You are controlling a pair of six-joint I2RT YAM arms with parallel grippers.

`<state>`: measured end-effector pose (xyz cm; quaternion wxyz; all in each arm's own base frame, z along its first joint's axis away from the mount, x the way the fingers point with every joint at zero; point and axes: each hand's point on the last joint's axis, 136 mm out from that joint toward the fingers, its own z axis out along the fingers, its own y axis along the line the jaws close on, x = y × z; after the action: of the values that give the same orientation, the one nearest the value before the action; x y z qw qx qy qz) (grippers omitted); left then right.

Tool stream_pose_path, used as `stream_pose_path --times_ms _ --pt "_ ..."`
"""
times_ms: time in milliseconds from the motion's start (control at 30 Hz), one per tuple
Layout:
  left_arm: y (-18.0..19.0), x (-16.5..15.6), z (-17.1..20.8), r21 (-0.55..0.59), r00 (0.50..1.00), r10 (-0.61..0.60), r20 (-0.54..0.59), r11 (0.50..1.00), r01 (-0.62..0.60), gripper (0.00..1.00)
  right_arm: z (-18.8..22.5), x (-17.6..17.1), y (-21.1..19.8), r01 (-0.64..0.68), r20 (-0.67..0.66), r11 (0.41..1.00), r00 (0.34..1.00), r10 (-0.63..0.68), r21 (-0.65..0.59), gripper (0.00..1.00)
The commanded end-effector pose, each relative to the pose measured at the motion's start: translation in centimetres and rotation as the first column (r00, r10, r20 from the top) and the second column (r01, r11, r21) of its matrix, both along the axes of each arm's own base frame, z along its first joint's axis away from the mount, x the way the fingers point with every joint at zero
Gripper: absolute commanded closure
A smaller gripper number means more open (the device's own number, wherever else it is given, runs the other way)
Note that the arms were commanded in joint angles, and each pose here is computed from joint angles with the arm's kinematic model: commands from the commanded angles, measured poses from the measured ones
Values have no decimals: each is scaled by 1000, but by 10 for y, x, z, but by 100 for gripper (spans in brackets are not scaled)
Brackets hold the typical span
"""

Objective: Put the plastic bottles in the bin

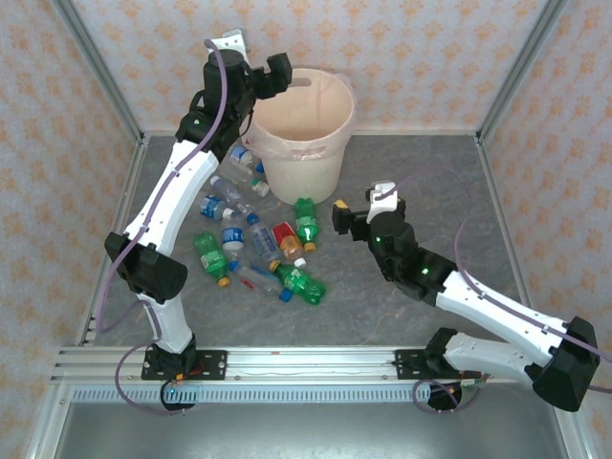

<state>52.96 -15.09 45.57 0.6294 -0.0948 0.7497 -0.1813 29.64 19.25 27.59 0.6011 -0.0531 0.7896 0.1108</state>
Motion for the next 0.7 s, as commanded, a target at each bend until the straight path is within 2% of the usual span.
stream_pose_path --times_ms 0,233,433,667 --pt "-1 -15 6 2 999 -32 -17 999 32 1 11 4 9 -4 1 996 1000 4 86 0" --pt "-5 -35 -4 -56 994 -80 -73 996 76 1 -31 5 27 -40 -117 995 992 51 93 0" --pt "-12 -59 -36 -121 975 -152 -160 984 133 1 -71 1 55 -100 -275 986 952 134 135 9" --pt "-8 -95 -76 -140 952 -195 -236 976 165 1 -110 -4 73 -67 -428 972 889 161 226 19"
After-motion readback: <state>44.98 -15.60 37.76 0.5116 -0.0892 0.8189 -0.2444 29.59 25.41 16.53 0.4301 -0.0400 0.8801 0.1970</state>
